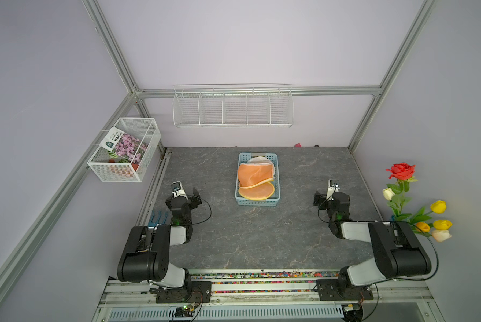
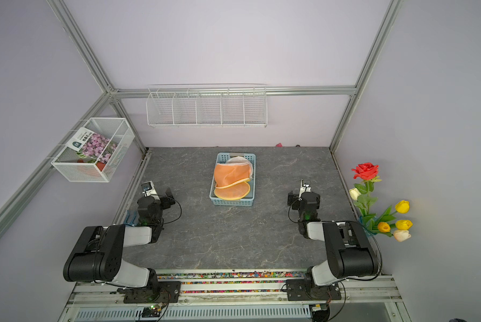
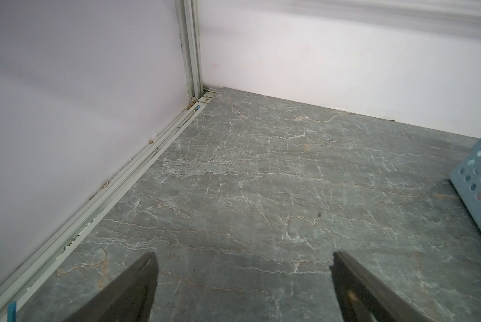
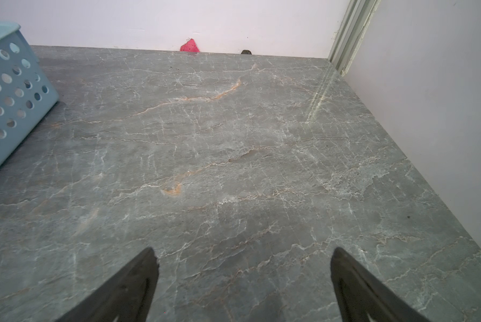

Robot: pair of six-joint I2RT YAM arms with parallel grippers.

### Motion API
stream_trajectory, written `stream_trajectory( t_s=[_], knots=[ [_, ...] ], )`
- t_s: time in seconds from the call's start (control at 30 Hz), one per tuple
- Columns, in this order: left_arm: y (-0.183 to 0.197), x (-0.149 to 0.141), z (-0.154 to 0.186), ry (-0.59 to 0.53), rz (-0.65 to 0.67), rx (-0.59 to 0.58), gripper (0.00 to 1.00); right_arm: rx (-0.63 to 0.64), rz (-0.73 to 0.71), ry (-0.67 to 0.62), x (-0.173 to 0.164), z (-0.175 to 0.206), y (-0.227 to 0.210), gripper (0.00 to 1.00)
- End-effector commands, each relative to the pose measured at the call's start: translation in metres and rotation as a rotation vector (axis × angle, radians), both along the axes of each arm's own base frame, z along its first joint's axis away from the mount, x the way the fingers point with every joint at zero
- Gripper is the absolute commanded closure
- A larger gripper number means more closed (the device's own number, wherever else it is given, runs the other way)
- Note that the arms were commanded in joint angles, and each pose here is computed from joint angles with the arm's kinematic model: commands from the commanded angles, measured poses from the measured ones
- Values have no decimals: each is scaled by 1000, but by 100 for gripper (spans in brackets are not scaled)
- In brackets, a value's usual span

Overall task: Turn the laundry bag inside out
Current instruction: Pick up the laundry bag and place it in the bin.

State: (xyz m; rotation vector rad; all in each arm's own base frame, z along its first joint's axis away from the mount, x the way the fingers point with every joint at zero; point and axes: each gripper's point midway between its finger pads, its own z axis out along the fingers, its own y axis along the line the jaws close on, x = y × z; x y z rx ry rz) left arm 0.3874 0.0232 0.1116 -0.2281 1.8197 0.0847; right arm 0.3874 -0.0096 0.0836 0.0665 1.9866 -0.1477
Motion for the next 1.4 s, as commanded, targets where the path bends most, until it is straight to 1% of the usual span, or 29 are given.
stream_trajectory(
  t_s=[0.0,0.23,0.3,0.33,0.37,0.43,0.5,0.53,0.6,0.63,0.7,0.73,0.77,0.8,0.83,0.87,0.9,0.93,1.0,1.07,1.1,1.13,1.17,1.2,1.27,1.33,1.37],
  knots=[
    [4,7,9,-29,11,12,0,-1,-1,-24,7,7,-1,1],
    [4,7,9,-31,12,12,0,-8,-15,-38,7,10,-3,1],
    [7,6,13,-36,30,21,0,-16,-70,-65,7,21,-13,1],
    [11,6,17,-40,59,14,0,-17,-84,-42,6,24,-14,1],
    [12,7,16,-15,66,0,0,-10,-92,-10,5,28,-15,1],
    [10,10,24,-37,66,34,0,7,-92,48,3,35,-13,1],
    [12,14,31,0,89,27,0,10,-93,49,1,44,-11,1],
    [15,17,34,41,108,24,0,14,-88,34,-1,51,-7,1],
    [16,21,47,53,119,29,0,-2,-84,-3,-3,66,-1,1],
    [18,23,56,40,143,5,0,-28,-107,-8,-5,74,0,1],
    [22,24,77,-13,195,-95,0,-46,-173,-33,-6,86,0,1],
    [19,27,92,-48,193,-158,0,12,-256,-55,-8,90,-7,1],
    [17,30,102,-70,193,-220,0,129,-393,-68,-16,88,-20,1],
    [17,30,111,-81,221,-298,0,227,-546,-41,-32,81,-35,1],
    [23,26,114,-84,289,-397,0,312,-562,3,-34,76,-35,2],
    [31,19,112,-75,385,-496,0,367,-476,35,-26,73,-25,6],
    [38,9,104,-48,495,-617,0,430,-336,64,-15,69,-6,23],
    [33,12,101,-19,460,-663,0,442,-271,71,-12,69,5,28],
    [13,22,106,-15,320,-733,1,456,-225,69,-13,72,18,28],
    [-4,22,107,-5,245,-828,2,458,-135,96,-13,75,38,29],
    [-13,21,108,1,203,-878,0,428,-92,121,-14,78,49,29],
    [-29,23,114,11,98,-889,1,380,-57,151,-16,79,59,29],
    [-48,25,120,25,-14,-892,6,323,-15,178,-18,83,72,29],
    [-62,25,120,60,-71,-894,9,272,28,196,-20,86,84,28],
    [-91,23,112,184,-142,-872,12,173,122,210,-23,93,111,27],
    [-123,20,106,281,-240,-819,20,142,241,209,-22,101,138,27],
    [-133,16,100,342,-257,-813,21,125,277,209,-19,103,147,28]
  ],
)
